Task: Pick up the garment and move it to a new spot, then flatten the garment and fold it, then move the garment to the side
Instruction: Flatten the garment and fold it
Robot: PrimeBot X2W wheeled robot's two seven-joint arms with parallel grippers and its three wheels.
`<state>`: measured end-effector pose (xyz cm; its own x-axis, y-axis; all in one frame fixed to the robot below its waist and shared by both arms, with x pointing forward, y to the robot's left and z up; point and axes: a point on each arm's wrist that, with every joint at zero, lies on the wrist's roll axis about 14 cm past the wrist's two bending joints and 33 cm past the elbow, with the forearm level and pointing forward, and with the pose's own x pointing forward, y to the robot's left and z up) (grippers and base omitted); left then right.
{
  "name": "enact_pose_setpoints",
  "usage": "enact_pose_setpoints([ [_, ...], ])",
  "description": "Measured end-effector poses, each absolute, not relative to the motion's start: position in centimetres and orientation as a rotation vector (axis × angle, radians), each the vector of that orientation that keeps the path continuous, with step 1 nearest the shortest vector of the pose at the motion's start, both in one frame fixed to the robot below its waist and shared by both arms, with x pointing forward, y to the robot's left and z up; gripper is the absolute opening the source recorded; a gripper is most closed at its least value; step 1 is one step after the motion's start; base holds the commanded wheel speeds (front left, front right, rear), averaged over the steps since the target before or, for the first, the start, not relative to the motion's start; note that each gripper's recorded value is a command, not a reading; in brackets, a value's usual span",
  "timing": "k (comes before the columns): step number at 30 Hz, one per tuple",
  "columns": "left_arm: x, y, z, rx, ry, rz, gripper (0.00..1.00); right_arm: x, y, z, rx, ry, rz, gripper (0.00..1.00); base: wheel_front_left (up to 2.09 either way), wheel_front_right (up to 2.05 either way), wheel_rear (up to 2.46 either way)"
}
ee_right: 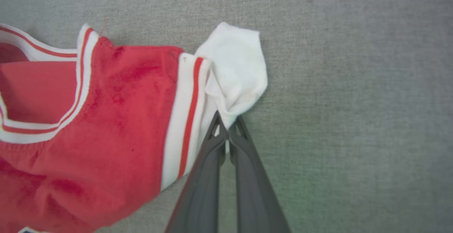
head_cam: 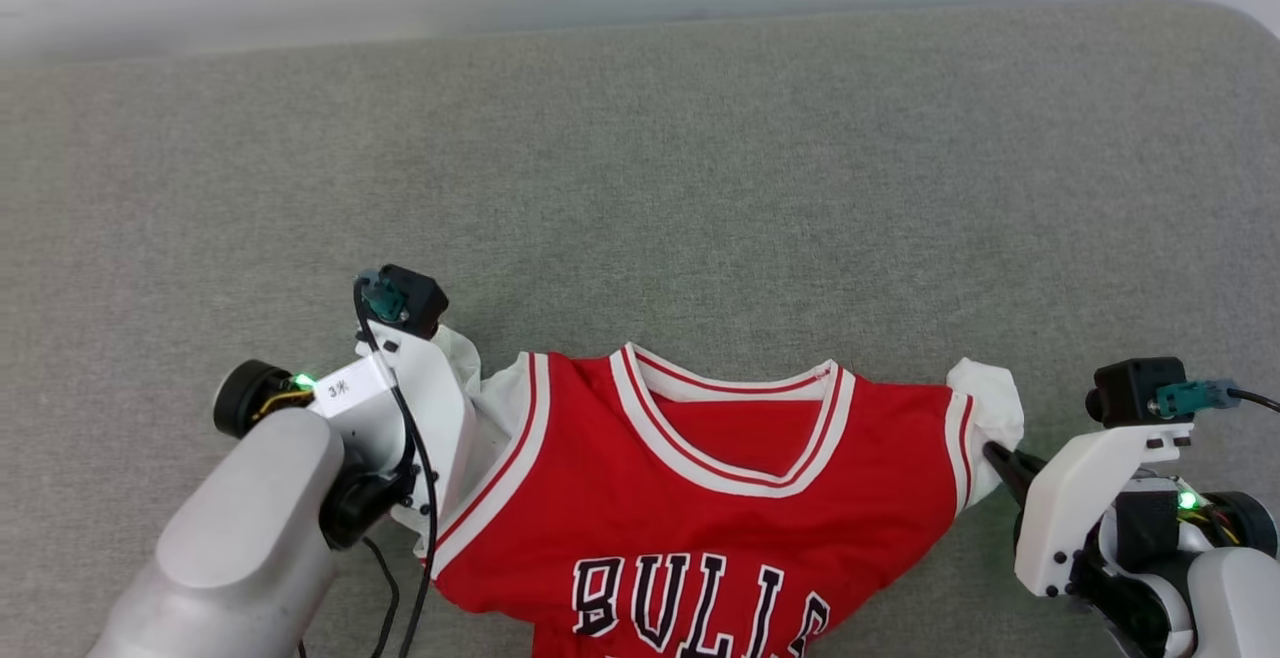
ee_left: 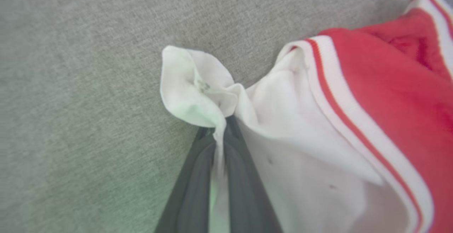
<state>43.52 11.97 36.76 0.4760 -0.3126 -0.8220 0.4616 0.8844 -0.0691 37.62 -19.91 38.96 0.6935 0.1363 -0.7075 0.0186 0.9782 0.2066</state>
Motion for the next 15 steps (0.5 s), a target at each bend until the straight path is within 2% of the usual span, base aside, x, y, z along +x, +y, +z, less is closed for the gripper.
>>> enact_pose_setpoints([
  [6, 44.6, 12.6, 39.4, 0.17, 0.813, -0.415, 0.0, 38.4, -20.2, 40.4, 0.162, 0.774, 0.086, 0.0, 0.0, 0.0, 0.0],
  [15, 50.4, 15.2, 49.8, 0.164, 0.406, -0.254, 0.0, 42.4, -19.7, 45.6, 0.055, 0.657, 0.164, 0.0, 0.0, 0.0, 0.0],
])
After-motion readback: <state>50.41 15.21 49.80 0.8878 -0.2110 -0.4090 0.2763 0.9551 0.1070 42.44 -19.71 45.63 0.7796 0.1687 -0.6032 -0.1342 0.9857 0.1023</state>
